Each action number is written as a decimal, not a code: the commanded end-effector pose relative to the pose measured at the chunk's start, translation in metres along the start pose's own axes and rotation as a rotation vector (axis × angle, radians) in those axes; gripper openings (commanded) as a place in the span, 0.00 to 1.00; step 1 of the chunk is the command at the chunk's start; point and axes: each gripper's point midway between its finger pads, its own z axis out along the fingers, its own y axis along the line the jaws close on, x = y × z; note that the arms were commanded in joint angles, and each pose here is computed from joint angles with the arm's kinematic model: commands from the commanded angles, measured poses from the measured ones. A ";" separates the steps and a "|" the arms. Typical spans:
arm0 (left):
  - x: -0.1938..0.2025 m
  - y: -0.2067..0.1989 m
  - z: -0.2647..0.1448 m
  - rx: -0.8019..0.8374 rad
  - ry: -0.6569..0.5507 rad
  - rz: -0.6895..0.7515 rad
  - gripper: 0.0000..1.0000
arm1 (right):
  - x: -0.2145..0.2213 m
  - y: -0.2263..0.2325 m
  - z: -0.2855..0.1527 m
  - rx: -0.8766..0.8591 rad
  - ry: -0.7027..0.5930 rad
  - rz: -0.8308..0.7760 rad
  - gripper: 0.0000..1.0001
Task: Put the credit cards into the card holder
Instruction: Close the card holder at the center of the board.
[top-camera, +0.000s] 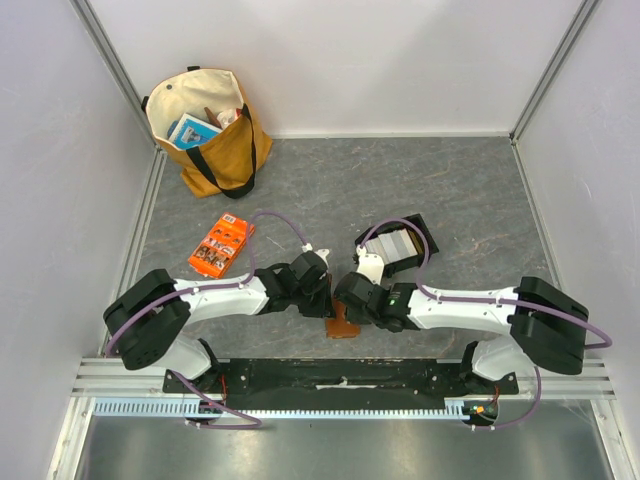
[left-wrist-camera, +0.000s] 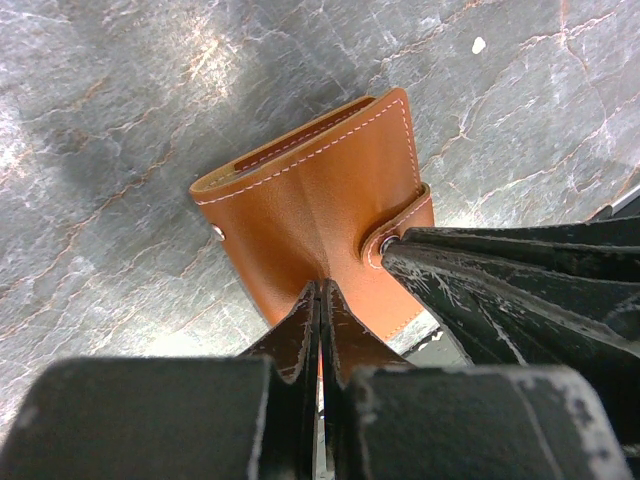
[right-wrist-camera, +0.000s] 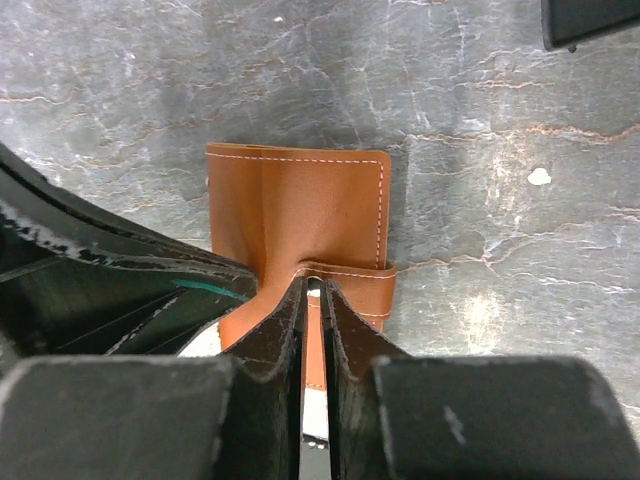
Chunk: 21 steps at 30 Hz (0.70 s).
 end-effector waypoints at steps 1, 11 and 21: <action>0.004 0.003 -0.002 -0.013 0.003 0.006 0.02 | -0.001 0.003 0.007 0.002 -0.008 -0.008 0.15; 0.005 0.005 0.000 -0.019 0.008 0.010 0.02 | 0.018 -0.016 0.016 0.088 0.066 -0.054 0.16; 0.004 0.006 0.000 -0.035 0.011 0.008 0.02 | 0.023 -0.033 0.017 0.193 0.097 -0.106 0.17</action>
